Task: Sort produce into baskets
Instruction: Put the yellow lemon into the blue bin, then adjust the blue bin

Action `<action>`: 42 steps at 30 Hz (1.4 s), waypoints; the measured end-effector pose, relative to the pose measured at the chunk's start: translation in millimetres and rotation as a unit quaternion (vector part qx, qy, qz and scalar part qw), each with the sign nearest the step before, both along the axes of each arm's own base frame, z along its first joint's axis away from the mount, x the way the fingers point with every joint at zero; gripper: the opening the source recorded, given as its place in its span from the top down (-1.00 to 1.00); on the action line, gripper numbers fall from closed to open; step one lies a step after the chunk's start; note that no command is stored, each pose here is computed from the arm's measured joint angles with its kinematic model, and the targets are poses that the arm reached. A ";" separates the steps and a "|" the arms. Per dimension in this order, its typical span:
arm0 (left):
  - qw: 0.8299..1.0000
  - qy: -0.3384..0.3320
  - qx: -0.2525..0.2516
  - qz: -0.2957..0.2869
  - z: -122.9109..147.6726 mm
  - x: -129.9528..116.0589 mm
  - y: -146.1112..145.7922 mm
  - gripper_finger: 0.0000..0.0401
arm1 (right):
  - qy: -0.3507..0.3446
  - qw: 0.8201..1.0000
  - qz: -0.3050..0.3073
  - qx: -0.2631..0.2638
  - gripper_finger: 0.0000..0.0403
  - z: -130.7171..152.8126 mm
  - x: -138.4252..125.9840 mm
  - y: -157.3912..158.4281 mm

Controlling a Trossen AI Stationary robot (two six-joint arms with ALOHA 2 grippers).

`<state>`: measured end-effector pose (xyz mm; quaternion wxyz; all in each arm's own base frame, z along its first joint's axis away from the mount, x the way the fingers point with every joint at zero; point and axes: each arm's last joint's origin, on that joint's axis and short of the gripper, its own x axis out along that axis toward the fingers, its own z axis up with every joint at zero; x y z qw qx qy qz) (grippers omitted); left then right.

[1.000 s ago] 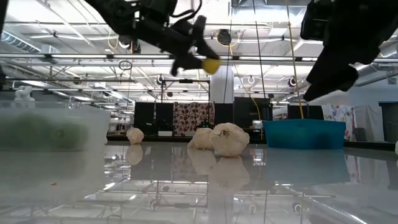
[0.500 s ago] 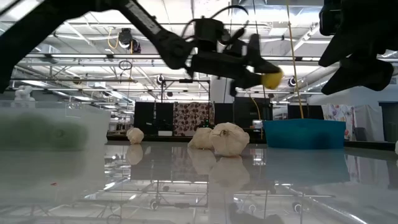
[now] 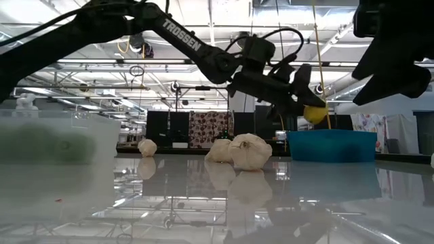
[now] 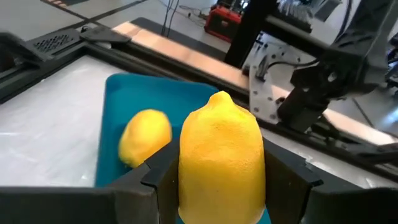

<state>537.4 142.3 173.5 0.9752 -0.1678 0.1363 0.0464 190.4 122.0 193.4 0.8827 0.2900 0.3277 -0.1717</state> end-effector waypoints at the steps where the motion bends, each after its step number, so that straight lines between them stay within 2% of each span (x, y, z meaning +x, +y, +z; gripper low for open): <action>1: 1.000 0.004 0.002 -0.001 -1.0 -0.2 0.3 0.10 | 0.004 1.000 -0.004 -0.002 -0.34 -0.7 -0.7 -0.7; 6: 1.000 0.006 0.020 -0.014 -1.7 -0.2 -0.5 0.04 | 0.014 1.000 -0.013 -0.009 -0.34 -2.3 -1.9 -3.3; 10: 1.000 0.007 0.016 -0.024 -1.9 -0.2 -1.1 -0.16 | 0.009 0.999 -0.021 -0.026 -0.34 -2.2 -1.8 -4.9; 15: 1.000 0.009 0.013 -0.020 4.2 -2.5 0.9 -0.40 | 0.035 0.997 -0.049 -0.053 -0.34 -6.3 -6.1 -12.6; 23: 0.998 0.058 0.009 -0.010 66.0 -33.8 13.7 -0.46 | 0.099 0.983 -0.133 -0.083 -0.34 -13.2 -12.2 -37.1; 27: 0.989 0.147 0.023 -0.023 97.5 -66.8 13.5 -0.46 | 0.129 0.968 -0.202 -0.077 -0.32 -15.4 -12.6 -56.2; 29: 0.981 0.186 0.039 -0.041 111.3 -82.9 8.9 -0.46 | 0.149 0.964 -0.211 -0.069 -0.27 -16.2 -10.9 -64.4; 33: 0.971 0.227 0.057 -0.050 129.0 -108.6 0.3 -0.46 | 0.195 0.962 -0.187 -0.050 -0.02 -17.9 -6.9 -76.9; 38: 0.976 0.203 0.066 -0.040 147.8 -137.7 -9.5 -0.46 | 0.222 0.955 -0.187 -0.058 0.58 -18.5 -4.6 -93.8; 40: 0.977 0.199 0.066 -0.032 145.0 -148.5 -16.4 -0.46 | 0.226 0.955 -0.182 -0.064 0.85 -18.3 -3.1 -99.0; 42: 0.979 0.189 0.071 -0.015 142.4 -160.7 -23.9 -0.46 | 0.226 0.955 -0.176 -0.071 0.94 -18.0 -1.1 -103.7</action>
